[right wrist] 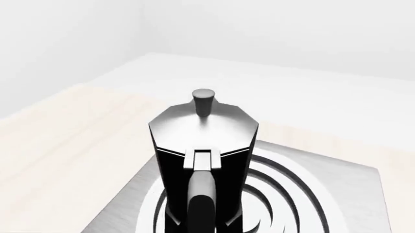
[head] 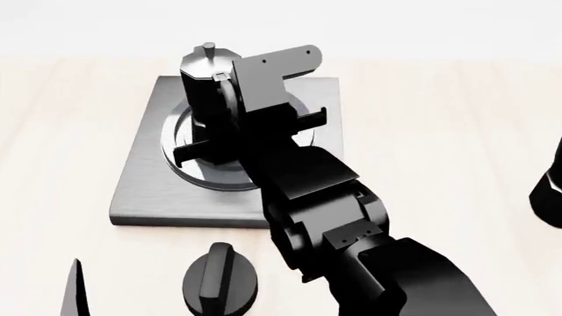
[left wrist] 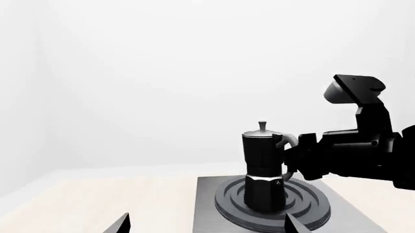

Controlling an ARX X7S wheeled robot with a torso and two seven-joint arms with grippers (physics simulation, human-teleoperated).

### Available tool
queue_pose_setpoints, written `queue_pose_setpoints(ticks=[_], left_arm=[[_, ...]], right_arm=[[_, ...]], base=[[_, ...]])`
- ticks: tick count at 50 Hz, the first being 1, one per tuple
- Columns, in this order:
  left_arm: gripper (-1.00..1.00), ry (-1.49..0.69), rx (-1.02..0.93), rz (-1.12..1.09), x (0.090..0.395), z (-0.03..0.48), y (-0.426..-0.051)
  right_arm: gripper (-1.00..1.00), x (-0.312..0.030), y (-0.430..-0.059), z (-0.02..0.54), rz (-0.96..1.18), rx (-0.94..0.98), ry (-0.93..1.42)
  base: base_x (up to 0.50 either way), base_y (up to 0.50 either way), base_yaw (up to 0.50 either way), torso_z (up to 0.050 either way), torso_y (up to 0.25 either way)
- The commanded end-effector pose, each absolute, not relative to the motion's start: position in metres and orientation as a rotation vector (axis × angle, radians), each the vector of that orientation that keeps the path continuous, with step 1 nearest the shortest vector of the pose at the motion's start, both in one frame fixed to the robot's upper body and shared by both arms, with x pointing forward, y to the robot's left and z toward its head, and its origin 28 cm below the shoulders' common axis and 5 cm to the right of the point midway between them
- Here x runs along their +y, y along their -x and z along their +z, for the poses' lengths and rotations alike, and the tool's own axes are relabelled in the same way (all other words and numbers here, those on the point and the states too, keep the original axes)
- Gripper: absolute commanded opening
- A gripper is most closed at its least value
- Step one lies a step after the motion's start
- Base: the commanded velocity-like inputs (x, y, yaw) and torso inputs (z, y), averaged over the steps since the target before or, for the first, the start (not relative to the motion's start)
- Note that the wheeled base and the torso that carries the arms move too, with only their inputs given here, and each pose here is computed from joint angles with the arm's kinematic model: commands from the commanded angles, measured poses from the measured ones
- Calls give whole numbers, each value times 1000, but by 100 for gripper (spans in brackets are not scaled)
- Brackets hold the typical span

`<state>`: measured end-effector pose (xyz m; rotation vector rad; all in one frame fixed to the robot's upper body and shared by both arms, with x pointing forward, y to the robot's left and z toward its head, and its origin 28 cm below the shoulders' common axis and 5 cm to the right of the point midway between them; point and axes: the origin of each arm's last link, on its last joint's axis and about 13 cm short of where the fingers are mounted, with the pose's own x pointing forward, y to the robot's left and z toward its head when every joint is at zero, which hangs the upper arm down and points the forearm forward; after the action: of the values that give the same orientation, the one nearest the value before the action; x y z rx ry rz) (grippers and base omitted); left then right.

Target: Put both moka pots on the stove.

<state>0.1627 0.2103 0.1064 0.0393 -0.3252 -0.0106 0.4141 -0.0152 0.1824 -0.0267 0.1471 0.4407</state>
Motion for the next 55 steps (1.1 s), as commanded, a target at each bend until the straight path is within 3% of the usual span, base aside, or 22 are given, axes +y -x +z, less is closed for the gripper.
queue_pose_setpoints(ticks=[1,5,6,21,43,51,55], left_arm=[[100,-38,-327,-11,210,106,-163],[100,-37,-327,-12,210,106,-163],[100,-37,-326,-14,210,105,-163],[100,-32,-325,-17,209,105,-164],[100,-42,-328,-15,208,105,-163],[100,-43,-330,-16,208,106,-163],[100,-44,-331,-18,207,106,-162]], right_arm=[[-100,-15,-415,185,436,133,37],[-100,-15,-415,186,434,132,40],[100,-15,-415,186,418,127,43],[100,-24,-409,195,404,60,16],[100,-78,-284,184,467,-39,-90],[100,-96,-246,197,509,-188,-67],[100,-108,-244,200,423,-295,-8]], base=[[0,0,0,0,0],[0,0,0,0,0],[0,0,0,0,0],[0,0,0,0,0],[0,0,0,0,0],[0,0,0,0,0],[0,0,0,0,0]])
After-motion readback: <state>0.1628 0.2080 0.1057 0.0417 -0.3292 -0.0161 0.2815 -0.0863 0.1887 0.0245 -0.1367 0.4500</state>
